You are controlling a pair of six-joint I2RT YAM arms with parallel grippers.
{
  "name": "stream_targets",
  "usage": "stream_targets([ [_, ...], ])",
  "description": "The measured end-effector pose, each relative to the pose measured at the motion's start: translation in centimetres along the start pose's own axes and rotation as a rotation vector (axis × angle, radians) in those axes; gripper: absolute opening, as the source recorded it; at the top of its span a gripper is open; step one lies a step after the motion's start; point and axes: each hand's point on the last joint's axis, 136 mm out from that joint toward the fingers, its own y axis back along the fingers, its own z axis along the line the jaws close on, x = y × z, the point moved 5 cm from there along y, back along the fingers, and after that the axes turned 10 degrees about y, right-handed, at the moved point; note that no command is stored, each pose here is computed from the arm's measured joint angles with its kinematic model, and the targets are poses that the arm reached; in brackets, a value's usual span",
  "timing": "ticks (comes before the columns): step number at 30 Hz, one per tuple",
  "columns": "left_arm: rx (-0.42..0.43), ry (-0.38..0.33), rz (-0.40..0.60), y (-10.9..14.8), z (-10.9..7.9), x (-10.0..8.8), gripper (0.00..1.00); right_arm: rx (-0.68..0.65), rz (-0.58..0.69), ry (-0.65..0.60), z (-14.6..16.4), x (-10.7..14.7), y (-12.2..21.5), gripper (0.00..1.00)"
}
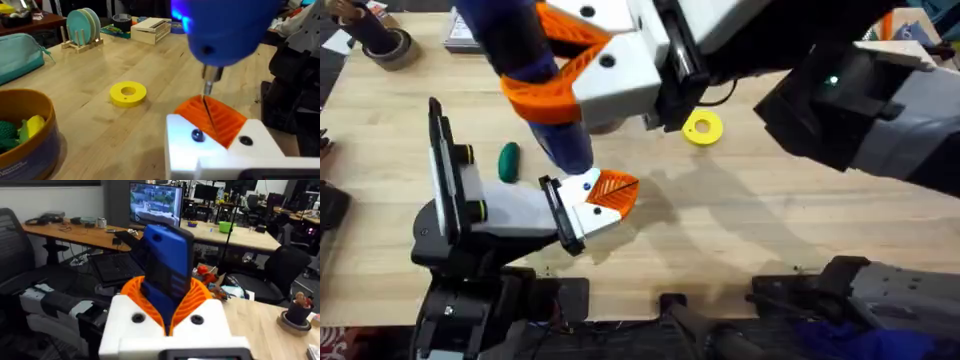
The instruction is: Pick up the gripper from the table and insert it into the empty holder that is missing its gripper. Then pick up a screw, insert it into the mounting hole, and use the screwdriver to tighten it. Finally, clean up the table by picking up the vegetable and placing it into the bucket.
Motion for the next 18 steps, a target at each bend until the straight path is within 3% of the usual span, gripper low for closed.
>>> stream_targets([
  [18,0.000,0.000,0.000,0.0,0.0,0.0,0.014,0.000,-0.001,0.002,0.8,1.7,0.4,0.025],
])
